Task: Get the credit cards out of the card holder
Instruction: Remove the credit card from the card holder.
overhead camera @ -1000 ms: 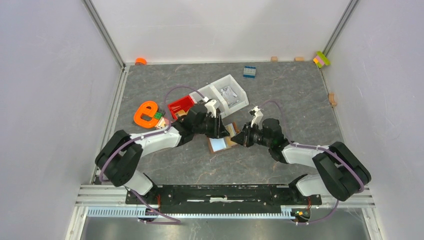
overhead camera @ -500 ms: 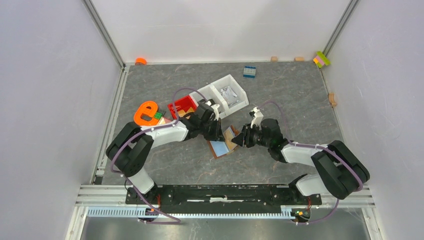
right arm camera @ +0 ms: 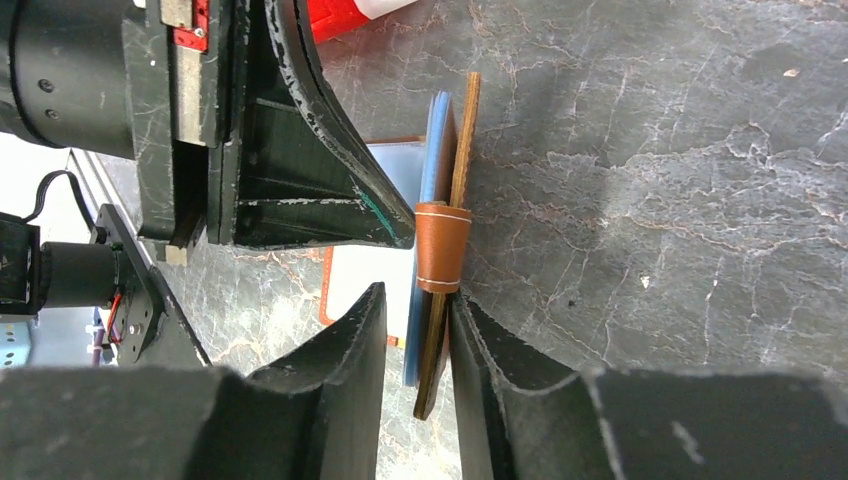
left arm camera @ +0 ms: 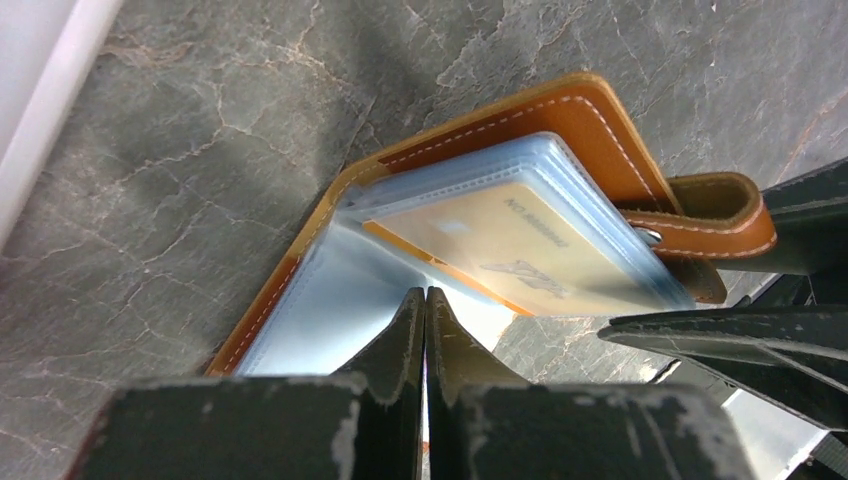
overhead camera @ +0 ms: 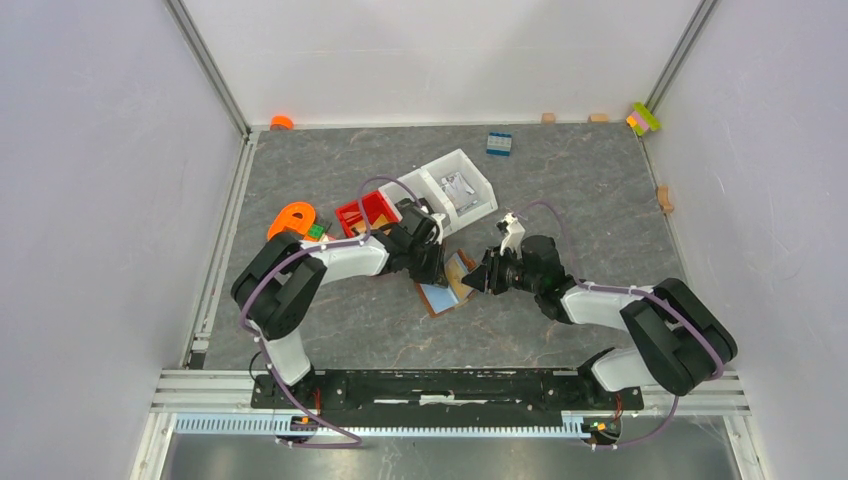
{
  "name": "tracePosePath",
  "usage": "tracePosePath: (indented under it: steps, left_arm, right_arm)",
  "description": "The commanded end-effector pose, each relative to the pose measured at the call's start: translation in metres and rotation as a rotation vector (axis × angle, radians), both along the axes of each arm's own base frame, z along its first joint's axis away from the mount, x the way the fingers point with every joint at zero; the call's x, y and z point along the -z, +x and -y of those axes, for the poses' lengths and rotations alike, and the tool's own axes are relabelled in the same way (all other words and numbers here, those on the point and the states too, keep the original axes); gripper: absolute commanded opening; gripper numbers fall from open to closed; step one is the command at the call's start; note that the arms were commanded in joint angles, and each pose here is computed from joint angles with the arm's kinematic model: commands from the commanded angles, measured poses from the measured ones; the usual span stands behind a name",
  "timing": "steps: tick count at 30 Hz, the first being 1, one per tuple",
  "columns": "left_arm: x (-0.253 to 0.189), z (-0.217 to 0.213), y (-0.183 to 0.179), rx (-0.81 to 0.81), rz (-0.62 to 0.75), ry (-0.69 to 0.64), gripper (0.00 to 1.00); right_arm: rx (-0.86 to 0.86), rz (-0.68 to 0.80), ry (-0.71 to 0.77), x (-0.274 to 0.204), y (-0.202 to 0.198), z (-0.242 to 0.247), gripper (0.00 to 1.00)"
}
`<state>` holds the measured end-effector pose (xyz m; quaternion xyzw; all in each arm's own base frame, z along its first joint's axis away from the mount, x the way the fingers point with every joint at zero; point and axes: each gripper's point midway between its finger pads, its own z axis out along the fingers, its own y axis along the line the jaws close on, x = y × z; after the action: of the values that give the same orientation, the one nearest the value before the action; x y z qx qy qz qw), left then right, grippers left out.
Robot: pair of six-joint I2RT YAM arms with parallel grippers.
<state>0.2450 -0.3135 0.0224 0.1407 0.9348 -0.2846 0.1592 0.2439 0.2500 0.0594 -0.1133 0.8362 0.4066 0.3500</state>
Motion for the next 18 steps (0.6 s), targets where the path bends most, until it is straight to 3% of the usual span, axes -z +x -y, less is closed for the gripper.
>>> tracePosePath:
  steps: [1,4,10,18]
  left_arm:
    - [0.000,0.002,0.007,0.036,0.052,0.048,0.02]
    - [0.001,0.001,0.008,0.038,0.067,0.070,0.02]
    - [-0.013,0.002,0.008,0.039,0.105,0.047,0.02]
    - [-0.093,0.014,0.002,0.040,0.310,-0.266,0.04]
  right_arm:
    - [-0.017,0.051,0.040,-0.017,0.012,-0.009,0.33]
    - [-0.023,0.049,0.041,-0.017,0.012,-0.010,0.31]
    - [-0.004,0.056,0.050,-0.023,0.012,-0.007,0.09]
    - [0.035,0.102,0.233,-0.062,0.004,0.008,0.00]
